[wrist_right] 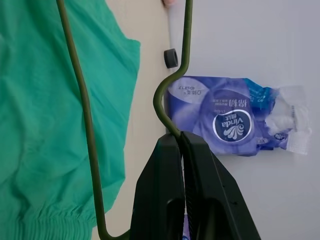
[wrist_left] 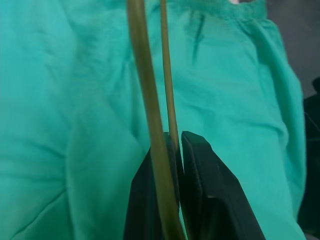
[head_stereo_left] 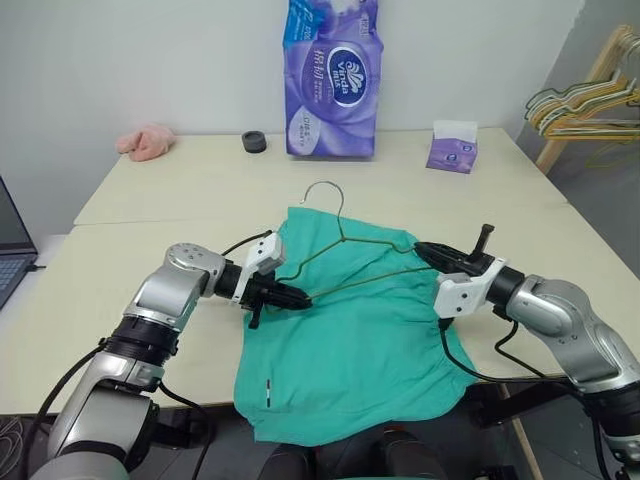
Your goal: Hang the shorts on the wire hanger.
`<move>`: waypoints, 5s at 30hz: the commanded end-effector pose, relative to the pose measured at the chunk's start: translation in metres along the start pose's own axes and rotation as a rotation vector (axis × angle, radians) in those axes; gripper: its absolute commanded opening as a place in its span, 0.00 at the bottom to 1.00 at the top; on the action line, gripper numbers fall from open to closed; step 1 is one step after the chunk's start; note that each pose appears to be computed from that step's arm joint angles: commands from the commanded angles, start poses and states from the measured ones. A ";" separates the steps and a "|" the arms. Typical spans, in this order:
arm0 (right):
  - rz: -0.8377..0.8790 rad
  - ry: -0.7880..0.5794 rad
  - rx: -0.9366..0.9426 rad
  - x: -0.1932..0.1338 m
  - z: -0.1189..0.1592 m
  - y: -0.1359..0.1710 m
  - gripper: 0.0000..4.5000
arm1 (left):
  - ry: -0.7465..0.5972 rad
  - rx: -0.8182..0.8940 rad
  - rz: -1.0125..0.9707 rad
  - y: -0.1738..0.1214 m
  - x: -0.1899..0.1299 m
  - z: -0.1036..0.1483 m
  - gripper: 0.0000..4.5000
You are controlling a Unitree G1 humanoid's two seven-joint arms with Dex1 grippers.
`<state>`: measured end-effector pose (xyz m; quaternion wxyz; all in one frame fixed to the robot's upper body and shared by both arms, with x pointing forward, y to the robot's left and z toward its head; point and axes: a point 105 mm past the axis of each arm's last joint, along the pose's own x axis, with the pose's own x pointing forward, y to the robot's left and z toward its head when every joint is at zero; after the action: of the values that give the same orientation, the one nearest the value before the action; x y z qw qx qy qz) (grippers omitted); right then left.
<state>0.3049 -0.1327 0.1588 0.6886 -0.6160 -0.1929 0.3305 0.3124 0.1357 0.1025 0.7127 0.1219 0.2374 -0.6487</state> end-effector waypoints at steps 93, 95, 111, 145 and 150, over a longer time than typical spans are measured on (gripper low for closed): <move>0.234 0.801 1.610 -0.180 -0.028 0.096 0.00 | -0.236 0.004 -0.032 -0.019 -0.006 0.036 0.43; 0.209 0.827 1.656 -0.188 -0.025 0.103 0.00 | -0.232 0.036 -0.038 -0.021 -0.006 0.038 0.43; 0.314 0.748 1.725 -0.172 -0.007 0.109 0.00 | -0.233 0.339 0.149 0.005 -0.004 0.064 0.43; 0.515 0.520 2.096 -0.098 -0.007 0.098 0.00 | -0.240 0.350 0.197 0.017 -0.019 0.066 0.43; 0.498 0.534 2.074 -0.080 -0.010 0.098 0.00 | -0.250 0.353 0.208 0.018 -0.019 0.070 0.43</move>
<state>0.2272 -0.1939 0.0666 0.7961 0.1999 0.4724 0.3211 0.3374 0.1220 0.1492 0.7637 0.1724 0.0499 -0.6201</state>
